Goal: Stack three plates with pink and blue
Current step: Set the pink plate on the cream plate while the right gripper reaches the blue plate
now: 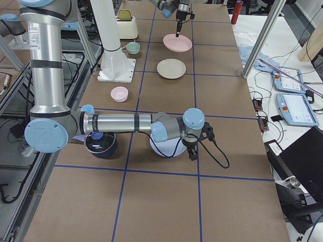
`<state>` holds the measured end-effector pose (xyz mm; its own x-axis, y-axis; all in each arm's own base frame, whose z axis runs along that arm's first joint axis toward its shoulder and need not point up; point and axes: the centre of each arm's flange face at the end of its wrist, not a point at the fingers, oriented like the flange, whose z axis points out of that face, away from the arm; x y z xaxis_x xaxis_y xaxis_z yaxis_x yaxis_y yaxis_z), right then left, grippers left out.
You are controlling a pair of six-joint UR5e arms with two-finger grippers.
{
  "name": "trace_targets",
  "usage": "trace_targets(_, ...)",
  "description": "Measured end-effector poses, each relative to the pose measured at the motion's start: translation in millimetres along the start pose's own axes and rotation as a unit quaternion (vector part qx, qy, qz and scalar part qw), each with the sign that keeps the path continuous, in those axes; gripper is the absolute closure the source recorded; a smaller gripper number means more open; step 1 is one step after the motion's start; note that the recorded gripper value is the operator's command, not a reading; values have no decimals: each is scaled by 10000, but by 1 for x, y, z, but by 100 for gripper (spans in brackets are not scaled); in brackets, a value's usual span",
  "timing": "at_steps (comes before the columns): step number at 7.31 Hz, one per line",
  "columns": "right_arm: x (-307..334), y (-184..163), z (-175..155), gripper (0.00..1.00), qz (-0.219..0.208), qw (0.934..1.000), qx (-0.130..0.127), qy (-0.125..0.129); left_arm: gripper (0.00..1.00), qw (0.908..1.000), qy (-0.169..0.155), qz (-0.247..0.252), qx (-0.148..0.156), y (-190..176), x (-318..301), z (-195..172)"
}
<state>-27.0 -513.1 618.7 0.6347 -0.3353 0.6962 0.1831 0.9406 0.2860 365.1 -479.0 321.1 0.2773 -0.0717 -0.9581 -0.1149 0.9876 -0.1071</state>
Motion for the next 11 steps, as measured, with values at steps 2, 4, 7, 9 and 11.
trace_targets(2,-3,-1,5,0,30,10000,-34,-19,55,9999,-26,133,95,18,42,51)
trace_targets(4,-6,-2,8,0,6,10000,-67,-31,0,9995,-51,280,158,37,62,84)
trace_targets(7,-26,-5,24,0,404,9987,-223,-235,0,9988,-36,302,395,39,66,81)
trace_targets(9,-35,3,45,0,876,9948,-450,-245,0,9973,91,339,650,28,72,48)
trace_targets(11,-36,10,75,1,843,9942,-638,-202,0,9964,171,377,745,26,76,31)
